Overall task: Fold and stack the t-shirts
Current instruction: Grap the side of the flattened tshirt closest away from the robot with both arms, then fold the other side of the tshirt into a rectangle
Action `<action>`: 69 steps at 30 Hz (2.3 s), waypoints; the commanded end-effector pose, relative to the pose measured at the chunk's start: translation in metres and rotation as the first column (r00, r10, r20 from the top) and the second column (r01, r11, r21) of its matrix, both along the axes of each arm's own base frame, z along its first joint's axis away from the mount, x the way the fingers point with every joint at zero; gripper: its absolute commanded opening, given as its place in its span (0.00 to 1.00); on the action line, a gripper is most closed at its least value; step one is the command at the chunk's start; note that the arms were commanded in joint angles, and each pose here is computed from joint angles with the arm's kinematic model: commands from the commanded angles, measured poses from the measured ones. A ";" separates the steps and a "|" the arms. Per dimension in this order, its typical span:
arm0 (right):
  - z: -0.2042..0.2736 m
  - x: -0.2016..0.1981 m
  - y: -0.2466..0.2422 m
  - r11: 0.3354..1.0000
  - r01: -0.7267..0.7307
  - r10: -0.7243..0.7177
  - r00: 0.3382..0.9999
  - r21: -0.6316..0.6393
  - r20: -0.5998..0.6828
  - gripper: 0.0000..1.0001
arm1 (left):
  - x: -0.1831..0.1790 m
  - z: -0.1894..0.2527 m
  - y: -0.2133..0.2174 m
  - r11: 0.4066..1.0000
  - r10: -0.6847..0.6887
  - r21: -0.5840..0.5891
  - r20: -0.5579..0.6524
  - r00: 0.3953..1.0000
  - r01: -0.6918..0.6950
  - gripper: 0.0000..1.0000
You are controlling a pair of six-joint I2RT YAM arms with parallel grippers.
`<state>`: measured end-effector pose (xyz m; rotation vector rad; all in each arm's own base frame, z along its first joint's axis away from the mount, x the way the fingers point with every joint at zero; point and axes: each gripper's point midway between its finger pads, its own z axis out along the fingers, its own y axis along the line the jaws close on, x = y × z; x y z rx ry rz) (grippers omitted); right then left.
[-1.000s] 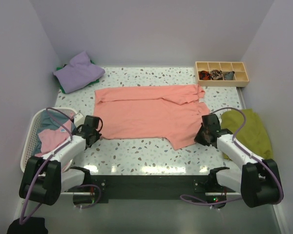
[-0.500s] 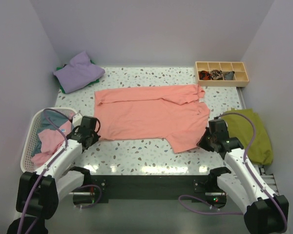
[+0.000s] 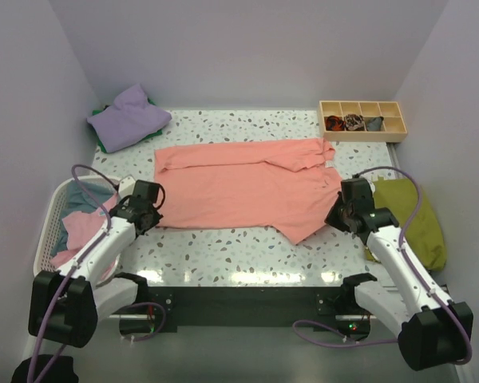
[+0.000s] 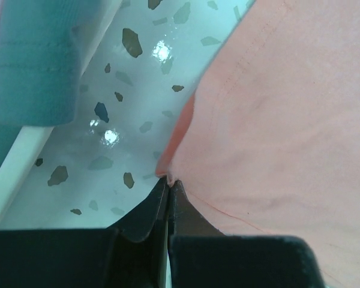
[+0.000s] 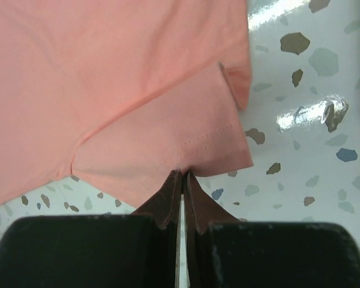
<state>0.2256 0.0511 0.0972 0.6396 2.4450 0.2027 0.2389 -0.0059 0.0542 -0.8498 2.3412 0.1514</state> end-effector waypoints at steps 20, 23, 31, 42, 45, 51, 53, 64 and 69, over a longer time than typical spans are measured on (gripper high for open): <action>0.023 0.139 0.003 0.996 -0.011 0.020 0.994 -0.085 0.106 0.00 | 0.109 0.013 0.011 0.990 -0.017 0.139 0.017 1.000 0.015 0.02; 0.017 0.156 0.004 0.996 -0.010 0.018 0.995 -0.089 0.097 0.00 | 0.121 0.006 0.014 0.991 0.004 0.133 0.010 1.000 -0.006 0.02; 0.003 0.197 -0.005 0.992 -0.003 0.014 0.996 -0.123 0.087 0.00 | 0.155 0.003 0.017 0.992 0.012 0.125 0.018 1.000 -0.014 0.02; -0.001 0.252 -0.006 0.995 -0.007 0.019 0.992 -0.104 0.122 0.00 | 0.163 -0.006 0.018 0.989 -0.008 0.149 -0.010 1.000 0.010 0.08; -0.009 0.256 -0.005 0.994 -0.014 0.024 0.995 -0.105 0.093 0.09 | 0.160 -0.014 0.019 0.988 -0.012 0.154 -0.036 0.999 0.017 0.16; 0.003 0.263 0.003 0.993 -0.077 0.091 0.984 -0.092 0.151 0.75 | 0.161 -0.010 0.020 0.988 0.001 0.155 -0.022 1.000 0.002 0.81; 0.017 0.255 0.003 0.993 -0.076 0.092 0.977 -0.089 0.193 0.75 | 0.157 -0.005 0.020 0.988 0.003 0.156 0.001 1.000 -0.003 0.83; -0.010 0.200 0.059 0.962 -0.183 0.164 0.981 0.201 0.107 0.69 | 0.151 0.036 -0.010 0.994 -0.101 0.063 0.143 0.985 0.093 0.86; -0.024 0.193 0.070 0.954 -0.188 0.173 0.981 0.233 0.082 0.64 | 0.147 0.041 -0.020 0.990 -0.140 0.050 0.159 0.977 0.133 0.86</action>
